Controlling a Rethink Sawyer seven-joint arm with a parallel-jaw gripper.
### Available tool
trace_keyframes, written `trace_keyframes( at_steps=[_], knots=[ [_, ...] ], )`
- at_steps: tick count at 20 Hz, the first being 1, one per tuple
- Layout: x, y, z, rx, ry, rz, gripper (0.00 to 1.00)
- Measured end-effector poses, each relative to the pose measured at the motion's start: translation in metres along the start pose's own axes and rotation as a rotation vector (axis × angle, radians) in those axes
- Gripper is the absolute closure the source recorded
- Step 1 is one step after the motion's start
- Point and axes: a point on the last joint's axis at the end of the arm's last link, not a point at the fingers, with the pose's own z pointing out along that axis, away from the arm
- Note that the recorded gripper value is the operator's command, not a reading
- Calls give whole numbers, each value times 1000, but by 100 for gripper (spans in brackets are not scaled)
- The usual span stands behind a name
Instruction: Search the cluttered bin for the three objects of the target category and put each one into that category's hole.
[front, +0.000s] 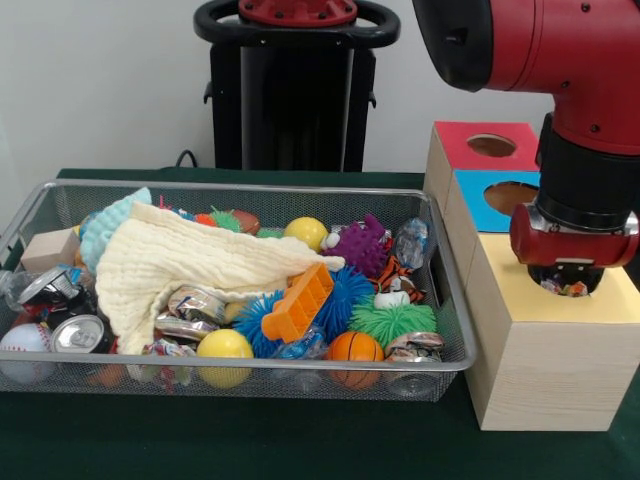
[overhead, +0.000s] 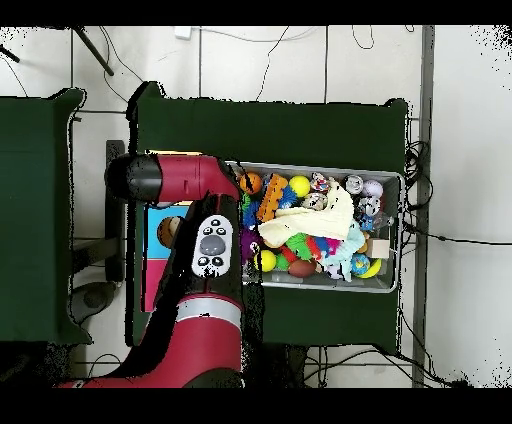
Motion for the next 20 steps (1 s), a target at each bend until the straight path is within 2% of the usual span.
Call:
trace_keyframes(
  at_steps=[16,20],
  knots=[
    [-4,-1,-38,-4,18,3,0],
    [-4,-1,-42,-5,28,4,0]
  ],
)
